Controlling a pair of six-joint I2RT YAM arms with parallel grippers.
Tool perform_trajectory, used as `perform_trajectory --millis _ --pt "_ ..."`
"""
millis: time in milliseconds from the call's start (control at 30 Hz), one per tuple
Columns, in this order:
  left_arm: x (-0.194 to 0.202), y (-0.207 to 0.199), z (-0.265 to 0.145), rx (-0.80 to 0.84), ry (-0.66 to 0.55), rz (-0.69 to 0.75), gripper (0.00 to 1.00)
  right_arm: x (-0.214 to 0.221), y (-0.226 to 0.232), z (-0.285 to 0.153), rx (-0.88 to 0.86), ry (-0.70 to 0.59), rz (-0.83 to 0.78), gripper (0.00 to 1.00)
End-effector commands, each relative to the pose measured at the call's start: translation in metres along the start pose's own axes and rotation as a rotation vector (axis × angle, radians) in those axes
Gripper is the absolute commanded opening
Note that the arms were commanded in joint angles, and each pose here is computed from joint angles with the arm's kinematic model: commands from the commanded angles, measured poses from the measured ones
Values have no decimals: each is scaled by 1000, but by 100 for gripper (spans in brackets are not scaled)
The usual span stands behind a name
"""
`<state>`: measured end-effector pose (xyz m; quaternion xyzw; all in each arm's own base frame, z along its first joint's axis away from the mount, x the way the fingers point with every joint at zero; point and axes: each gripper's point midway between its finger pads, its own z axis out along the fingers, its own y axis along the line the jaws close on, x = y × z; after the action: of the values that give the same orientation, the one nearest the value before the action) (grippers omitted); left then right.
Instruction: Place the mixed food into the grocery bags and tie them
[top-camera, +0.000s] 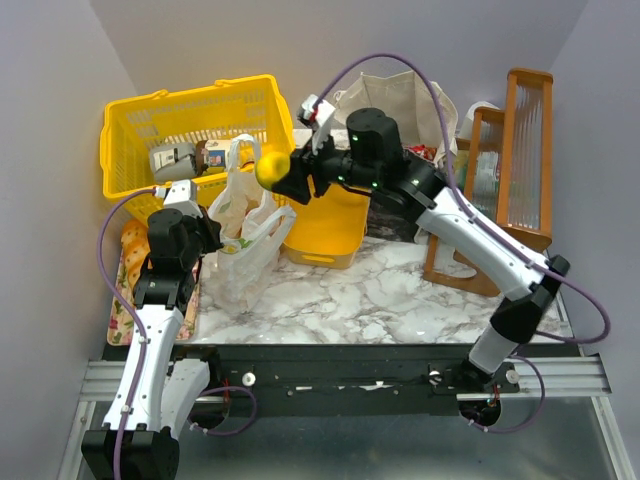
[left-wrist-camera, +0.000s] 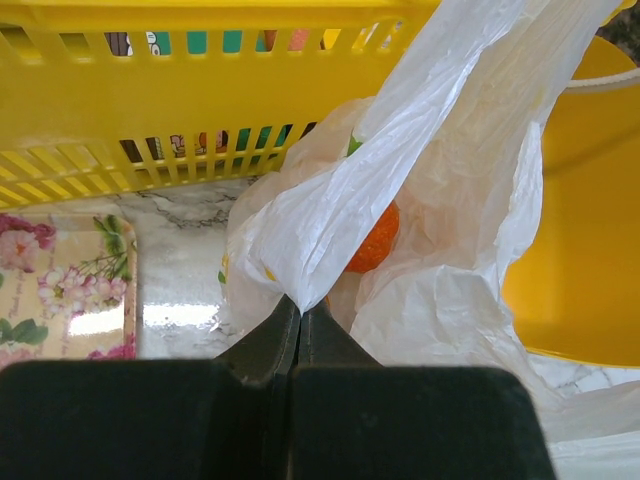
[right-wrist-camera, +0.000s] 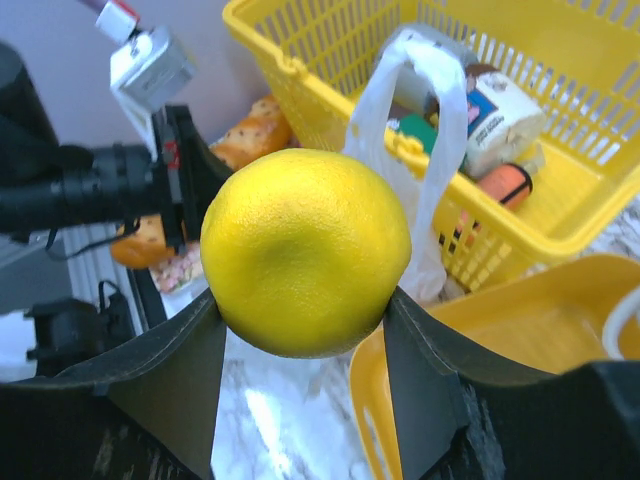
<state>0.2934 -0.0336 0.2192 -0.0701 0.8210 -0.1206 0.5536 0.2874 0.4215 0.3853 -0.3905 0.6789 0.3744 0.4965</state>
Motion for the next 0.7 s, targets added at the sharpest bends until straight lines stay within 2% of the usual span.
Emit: perform_trajectory --millis 0,200,467,667 --pt "-3 -4 -4 30 -24 8 0 44 11 51 -31 163 58 45" --pt "-5 -9 -5 57 -30 9 0 51 19 76 -9 209 40 47" --pt "-5 -9 -5 58 -33 10 0 93 15 95 5 324 67 52" --pt "-4 -10 -4 59 -27 10 0 94 23 101 -46 320 58 78"
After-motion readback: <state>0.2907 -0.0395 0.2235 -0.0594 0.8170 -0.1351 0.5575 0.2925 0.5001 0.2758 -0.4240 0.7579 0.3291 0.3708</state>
